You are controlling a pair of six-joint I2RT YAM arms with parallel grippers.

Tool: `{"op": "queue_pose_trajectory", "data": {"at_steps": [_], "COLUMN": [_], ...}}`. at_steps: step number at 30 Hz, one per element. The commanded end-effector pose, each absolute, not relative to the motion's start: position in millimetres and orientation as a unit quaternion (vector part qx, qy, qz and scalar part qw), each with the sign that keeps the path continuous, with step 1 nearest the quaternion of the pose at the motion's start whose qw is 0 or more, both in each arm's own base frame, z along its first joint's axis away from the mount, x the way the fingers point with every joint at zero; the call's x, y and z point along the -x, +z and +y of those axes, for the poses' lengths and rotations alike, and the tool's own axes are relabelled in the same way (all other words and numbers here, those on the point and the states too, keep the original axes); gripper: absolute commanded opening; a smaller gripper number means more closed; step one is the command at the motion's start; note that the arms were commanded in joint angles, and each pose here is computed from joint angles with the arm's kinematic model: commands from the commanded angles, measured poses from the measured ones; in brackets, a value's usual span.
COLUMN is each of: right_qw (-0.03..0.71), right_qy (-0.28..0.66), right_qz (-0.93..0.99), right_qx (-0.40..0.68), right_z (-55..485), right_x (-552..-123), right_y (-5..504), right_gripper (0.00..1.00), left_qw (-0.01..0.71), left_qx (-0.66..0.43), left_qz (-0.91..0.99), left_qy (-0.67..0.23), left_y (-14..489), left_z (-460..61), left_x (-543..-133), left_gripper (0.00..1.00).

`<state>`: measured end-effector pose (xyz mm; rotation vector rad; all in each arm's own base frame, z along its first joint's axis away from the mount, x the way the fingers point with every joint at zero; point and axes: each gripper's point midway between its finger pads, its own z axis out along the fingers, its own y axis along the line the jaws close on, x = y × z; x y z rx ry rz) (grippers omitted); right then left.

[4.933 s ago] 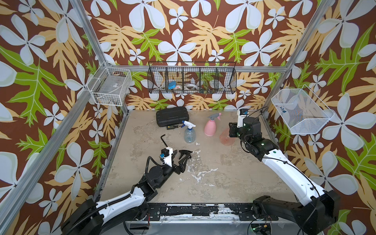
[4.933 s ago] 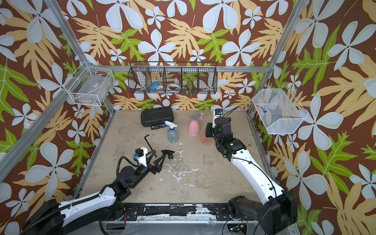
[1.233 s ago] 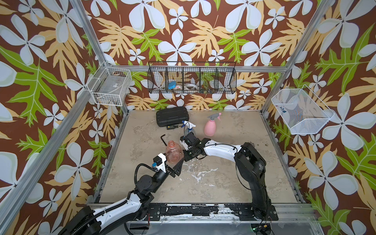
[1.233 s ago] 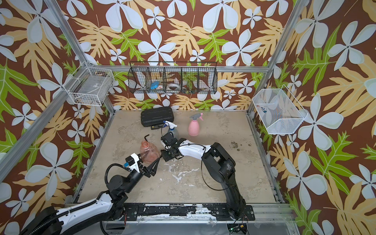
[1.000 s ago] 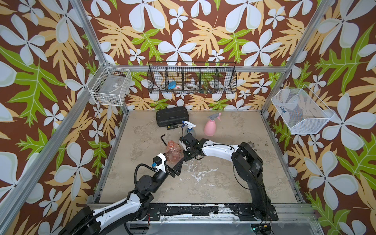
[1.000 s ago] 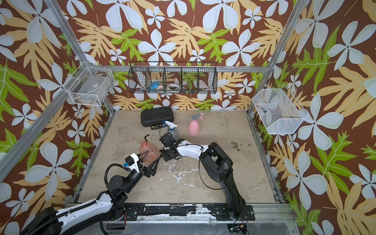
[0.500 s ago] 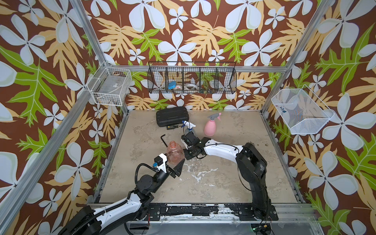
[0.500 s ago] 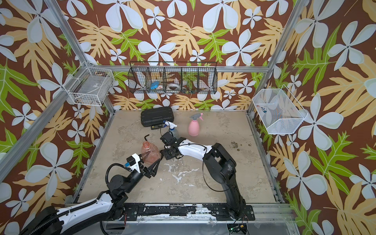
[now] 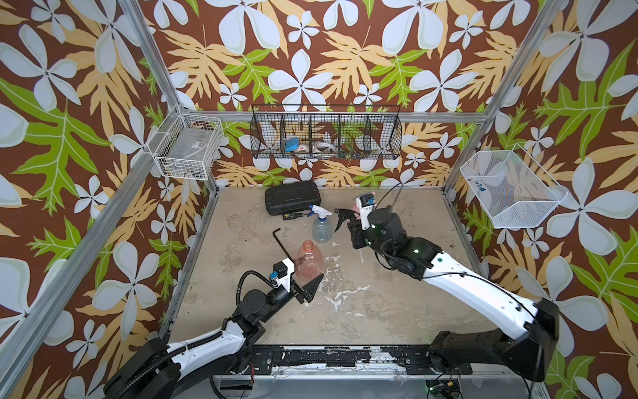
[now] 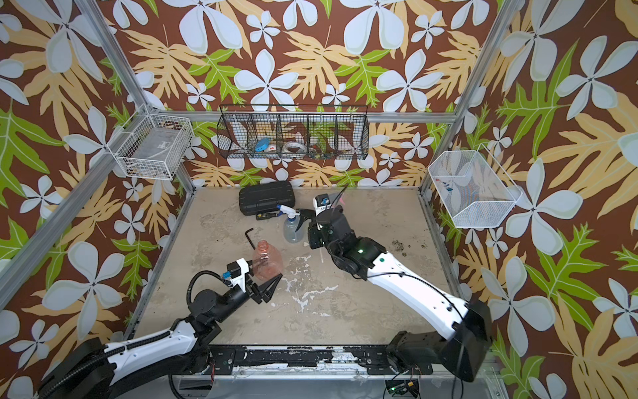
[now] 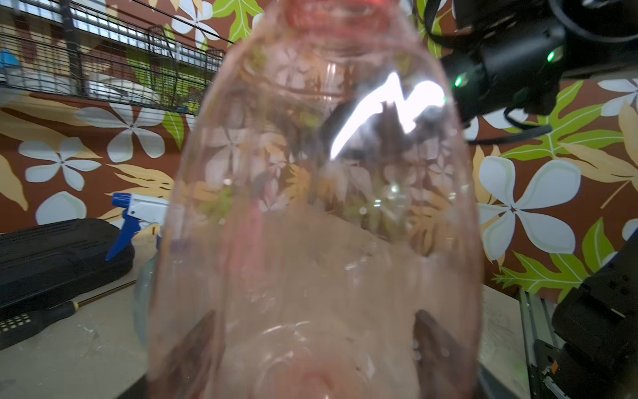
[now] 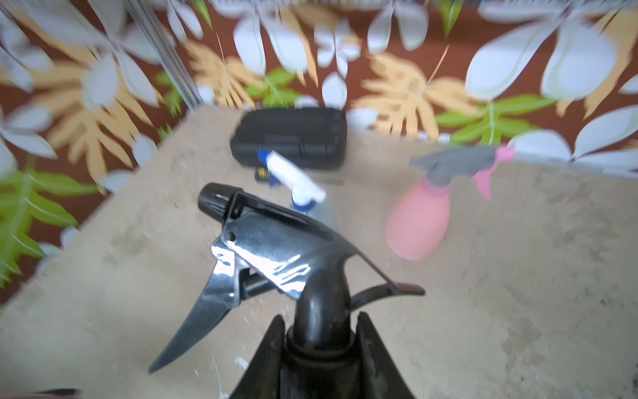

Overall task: Attach spray nozzles to spray bottles
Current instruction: Pick up the spray nozzle from the center of the board, then insert the spray nozzle into the spray bottle.

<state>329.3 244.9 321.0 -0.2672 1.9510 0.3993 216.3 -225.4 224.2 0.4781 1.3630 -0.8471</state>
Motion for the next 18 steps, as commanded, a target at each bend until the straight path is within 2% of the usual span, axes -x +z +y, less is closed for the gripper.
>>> {"op": "queue_pose_trajectory", "data": {"at_steps": [1,5,8,18], "right_qw": [0.624,0.674,0.683,0.679], "right_qy": [0.219,0.316,0.370,0.396], "right_qz": [0.747,0.661,0.619,0.597], "right_qx": [0.074,0.088,0.114,0.159], "right_z": [232,237,252,288], "right_x": [-322,-294,-282,-279], "right_y": [399,471,498,508], "right_gripper": [0.17,0.16,0.16,0.14], "left_qw": [0.673,0.674,0.676,0.652], "left_qx": [-0.232,-0.265,-0.287,-0.313], "left_qz": [0.566,0.538,0.519,0.503], "left_qy": [-0.415,-0.431,-0.438,-0.474], "left_y": [245,259,267,270], "left_z": [-240,-267,-286,-318], "left_x": [-210,-215,-221,-227], "left_gripper": [0.66,0.65,0.64,0.64]}}
